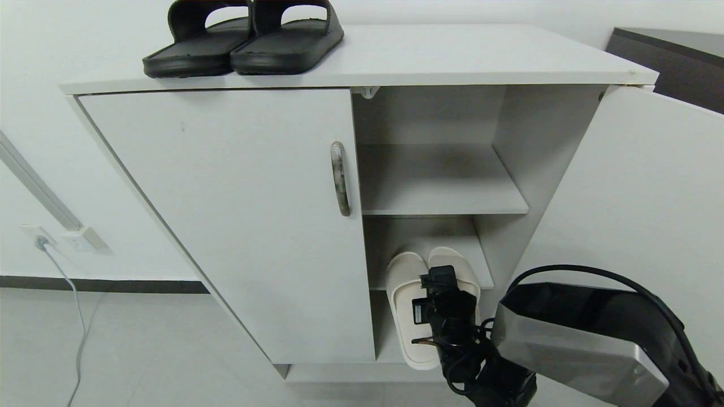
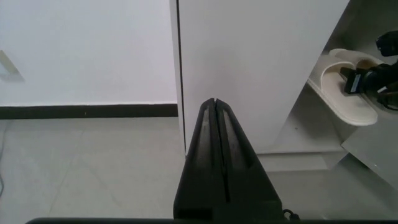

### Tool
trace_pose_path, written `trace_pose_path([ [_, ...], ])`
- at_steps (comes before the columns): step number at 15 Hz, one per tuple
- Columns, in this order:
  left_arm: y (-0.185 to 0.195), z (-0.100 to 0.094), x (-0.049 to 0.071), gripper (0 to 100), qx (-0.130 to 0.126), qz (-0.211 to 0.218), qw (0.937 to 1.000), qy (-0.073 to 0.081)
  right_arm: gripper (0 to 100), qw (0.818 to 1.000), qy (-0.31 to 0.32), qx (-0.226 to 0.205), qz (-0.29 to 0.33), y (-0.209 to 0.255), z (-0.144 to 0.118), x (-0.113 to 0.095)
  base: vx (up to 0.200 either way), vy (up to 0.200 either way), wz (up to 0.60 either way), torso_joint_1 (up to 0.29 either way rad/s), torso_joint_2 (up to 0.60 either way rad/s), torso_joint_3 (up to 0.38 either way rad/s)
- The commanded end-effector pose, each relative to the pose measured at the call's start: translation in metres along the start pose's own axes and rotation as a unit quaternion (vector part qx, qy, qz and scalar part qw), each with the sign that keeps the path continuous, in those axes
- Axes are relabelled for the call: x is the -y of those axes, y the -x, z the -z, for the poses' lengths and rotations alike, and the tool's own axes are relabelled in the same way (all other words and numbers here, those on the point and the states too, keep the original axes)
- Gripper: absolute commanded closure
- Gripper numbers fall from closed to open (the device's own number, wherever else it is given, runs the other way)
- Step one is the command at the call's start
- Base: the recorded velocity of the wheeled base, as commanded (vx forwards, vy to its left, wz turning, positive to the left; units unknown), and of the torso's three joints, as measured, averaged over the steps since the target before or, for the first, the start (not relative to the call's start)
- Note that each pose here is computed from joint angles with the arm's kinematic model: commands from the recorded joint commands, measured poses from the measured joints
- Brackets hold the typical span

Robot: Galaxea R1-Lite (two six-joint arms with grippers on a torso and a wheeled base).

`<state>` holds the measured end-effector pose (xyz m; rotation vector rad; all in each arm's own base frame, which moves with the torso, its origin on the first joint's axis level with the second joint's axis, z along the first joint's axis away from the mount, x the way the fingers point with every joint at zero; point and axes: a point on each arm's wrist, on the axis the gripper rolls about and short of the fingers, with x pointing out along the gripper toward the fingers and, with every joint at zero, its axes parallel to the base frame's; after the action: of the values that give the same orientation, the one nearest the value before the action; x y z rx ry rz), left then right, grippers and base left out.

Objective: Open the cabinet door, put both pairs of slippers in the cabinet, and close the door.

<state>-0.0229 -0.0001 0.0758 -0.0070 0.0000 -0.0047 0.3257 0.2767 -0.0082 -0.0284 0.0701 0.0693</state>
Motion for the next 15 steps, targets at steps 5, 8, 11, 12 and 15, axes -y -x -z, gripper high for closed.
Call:
trace_pose_path([
  [5,0.000,0.000,0.000,100,-0.001,-0.001,1.0000,0.001,100,1.000,-0.007,0.001,0.019,-0.054,-0.009,-0.001,0.000,0.000,0.00,0.000,0.00,0.000],
  [8,0.000,0.000,0.000,100,0.000,-0.001,1.0000,0.001,100,0.999,-0.013,0.011,0.042,-0.089,-0.013,0.002,0.000,0.000,0.00,0.000,0.00,0.000],
  [11,0.000,0.000,0.000,100,0.000,-0.001,1.0000,0.000,100,0.998,-0.016,0.026,0.058,-0.109,-0.027,0.009,0.000,0.000,0.00,0.000,0.00,0.000],
  [12,0.000,0.000,0.000,100,0.000,-0.001,1.0000,0.000,100,0.998,-0.017,0.027,0.061,-0.114,-0.030,0.011,0.000,0.000,0.00,0.000,0.00,0.000],
  [15,0.000,0.000,0.000,100,-0.001,-0.001,1.0000,-0.001,100,0.998,-0.015,0.025,0.061,-0.121,-0.032,0.013,0.000,0.000,0.00,0.000,0.00,0.000],
])
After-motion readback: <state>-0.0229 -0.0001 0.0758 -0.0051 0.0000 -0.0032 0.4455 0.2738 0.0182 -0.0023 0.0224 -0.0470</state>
